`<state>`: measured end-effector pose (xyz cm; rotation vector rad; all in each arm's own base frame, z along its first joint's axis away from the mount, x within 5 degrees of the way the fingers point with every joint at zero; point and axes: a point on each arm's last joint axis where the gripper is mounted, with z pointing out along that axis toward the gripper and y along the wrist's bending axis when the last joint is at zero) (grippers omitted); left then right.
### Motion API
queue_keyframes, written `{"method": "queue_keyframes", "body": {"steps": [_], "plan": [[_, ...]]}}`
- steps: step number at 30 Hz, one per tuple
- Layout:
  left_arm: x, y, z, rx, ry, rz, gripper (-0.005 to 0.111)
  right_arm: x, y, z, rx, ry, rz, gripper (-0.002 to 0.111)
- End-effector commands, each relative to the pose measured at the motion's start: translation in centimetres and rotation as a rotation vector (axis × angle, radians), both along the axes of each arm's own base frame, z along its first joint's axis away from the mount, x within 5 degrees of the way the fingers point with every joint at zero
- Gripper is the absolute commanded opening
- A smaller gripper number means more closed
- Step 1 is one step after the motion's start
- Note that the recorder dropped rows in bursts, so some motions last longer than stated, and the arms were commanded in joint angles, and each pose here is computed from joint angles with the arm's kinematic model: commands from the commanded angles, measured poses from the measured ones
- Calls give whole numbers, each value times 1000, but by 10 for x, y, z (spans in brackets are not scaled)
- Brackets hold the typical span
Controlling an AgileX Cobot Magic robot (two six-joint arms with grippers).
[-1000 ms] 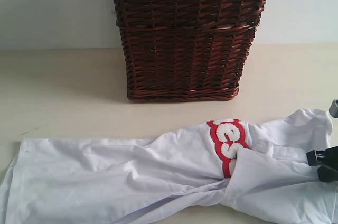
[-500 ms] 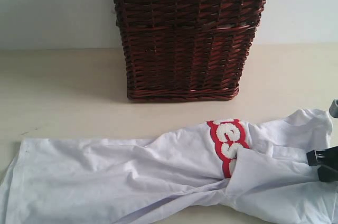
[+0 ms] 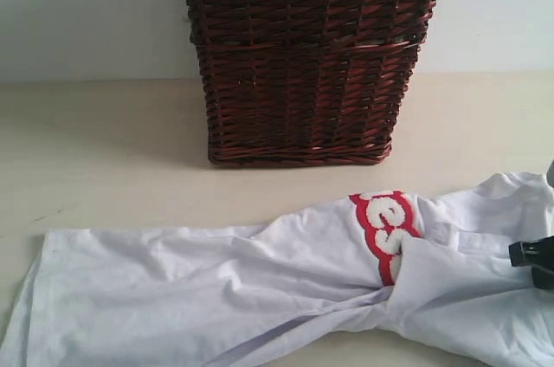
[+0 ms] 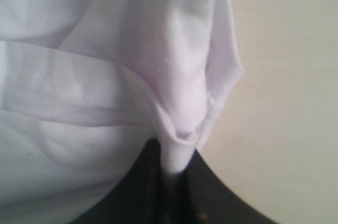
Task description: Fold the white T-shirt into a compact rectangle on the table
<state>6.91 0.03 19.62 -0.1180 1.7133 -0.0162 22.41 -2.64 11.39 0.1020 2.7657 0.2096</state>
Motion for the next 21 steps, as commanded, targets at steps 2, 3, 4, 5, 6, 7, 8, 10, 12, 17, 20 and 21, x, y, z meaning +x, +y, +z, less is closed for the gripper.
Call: {"method": "queue_keyframes", "body": {"steps": [2, 3, 4, 5, 6, 7, 8, 10, 12, 17, 20, 21], "plan": [[0, 0, 0, -1, -4, 0, 0, -1, -3, -1, -31, -9, 28, 0], [0, 0, 0, -1, -4, 0, 0, -1, -2, -1, -30, -8, 29, 0], [0, 0, 0, -1, -4, 0, 0, -1, -3, -1, -32, -7, 33, 0], [0, 0, 0, -1, -4, 0, 0, -1, -3, -1, -32, -7, 33, 0], [0, 0, 0, -1, -4, 0, 0, -1, -2, -1, -32, -7, 38, 0], [0, 0, 0, -1, -4, 0, 0, -1, -2, 0, -35, -10, 45, 0], [0, 0, 0, -1, -4, 0, 0, -1, -2, 1, -38, -16, 50, 0], [0, 0, 0, -1, -4, 0, 0, -1, -2, 4, -42, -31, 49, 0], [0, 0, 0, -1, -4, 0, 0, -1, -2, 8, -46, -47, 49, 0], [0, 0, 0, -1, -4, 0, 0, 0, -4, 9, -79, -65, 77, 0], [0, 0, 0, -1, -4, 0, 0, 1, -4, 9, -93, -69, 104, 0], [0, 0, 0, -1, -4, 0, 0, 0, -4, 9, -94, -69, 112, 0]]}}
